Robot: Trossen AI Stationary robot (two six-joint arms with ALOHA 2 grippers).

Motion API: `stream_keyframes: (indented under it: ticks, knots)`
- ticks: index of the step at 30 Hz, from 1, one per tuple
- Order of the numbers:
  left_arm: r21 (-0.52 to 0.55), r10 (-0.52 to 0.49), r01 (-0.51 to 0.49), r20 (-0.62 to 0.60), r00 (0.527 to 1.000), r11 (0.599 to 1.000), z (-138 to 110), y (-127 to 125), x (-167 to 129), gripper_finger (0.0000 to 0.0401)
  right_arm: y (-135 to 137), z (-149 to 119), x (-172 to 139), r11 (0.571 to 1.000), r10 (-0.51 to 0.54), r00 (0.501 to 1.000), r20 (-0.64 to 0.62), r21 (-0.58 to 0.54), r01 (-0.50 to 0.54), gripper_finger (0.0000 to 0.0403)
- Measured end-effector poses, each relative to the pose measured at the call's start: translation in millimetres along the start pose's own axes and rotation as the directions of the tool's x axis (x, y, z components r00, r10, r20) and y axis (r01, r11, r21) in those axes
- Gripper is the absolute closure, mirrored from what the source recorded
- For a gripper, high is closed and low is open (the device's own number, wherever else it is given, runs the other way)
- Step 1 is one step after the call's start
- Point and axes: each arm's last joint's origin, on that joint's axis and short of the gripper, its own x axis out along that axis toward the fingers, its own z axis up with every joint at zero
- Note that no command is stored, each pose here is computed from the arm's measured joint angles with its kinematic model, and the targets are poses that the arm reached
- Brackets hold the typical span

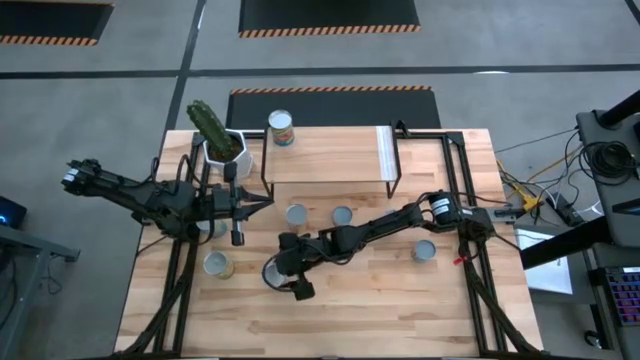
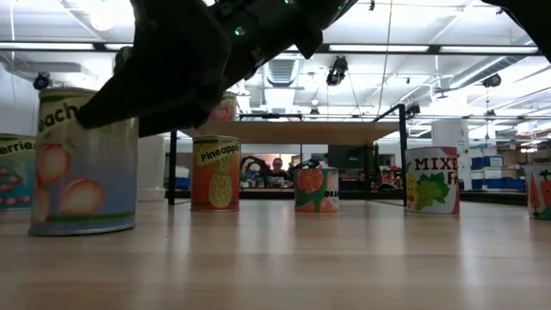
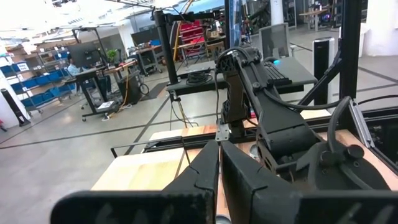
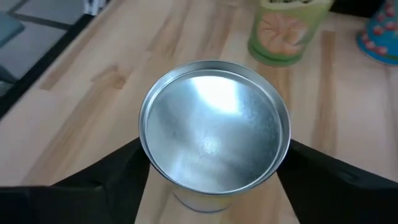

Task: Pick and place cans onto a shelf
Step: Put the canned peaches on the shelf

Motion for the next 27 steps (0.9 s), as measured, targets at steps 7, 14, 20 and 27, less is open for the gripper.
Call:
stream_keyframes:
  ticks: [7,14,20,27]
  knots:
    - [-0.004,0.001,-0.001,0.007,1.0,1.0,1.2,1.3,-2.1,0.0401,0.1,15.7,-24.6,0.999,0.016,1.0,-0.014,-0.032,-0.016,0.0113]
    - [-0.009,0.003,-0.003,0.017,1.0,1.0,1.4,3.1,-5.7,0.0401,-1.1,53.2,-92.5,0.996,-0.001,1.0,0.001,-0.088,0.001,0.0093]
    - [-0.01,0.003,-0.003,0.019,1.0,1.0,1.6,3.5,-6.5,0.0401,-33.1,76.8,-164.9,0.991,-0.124,0.991,0.049,-0.051,0.127,0.0102]
    - [-0.011,0.004,-0.004,0.021,1.0,1.0,1.7,3.6,-6.4,0.0401,-97.1,69.1,-210.3,0.933,-0.36,0.933,0.014,-0.02,0.36,0.0099]
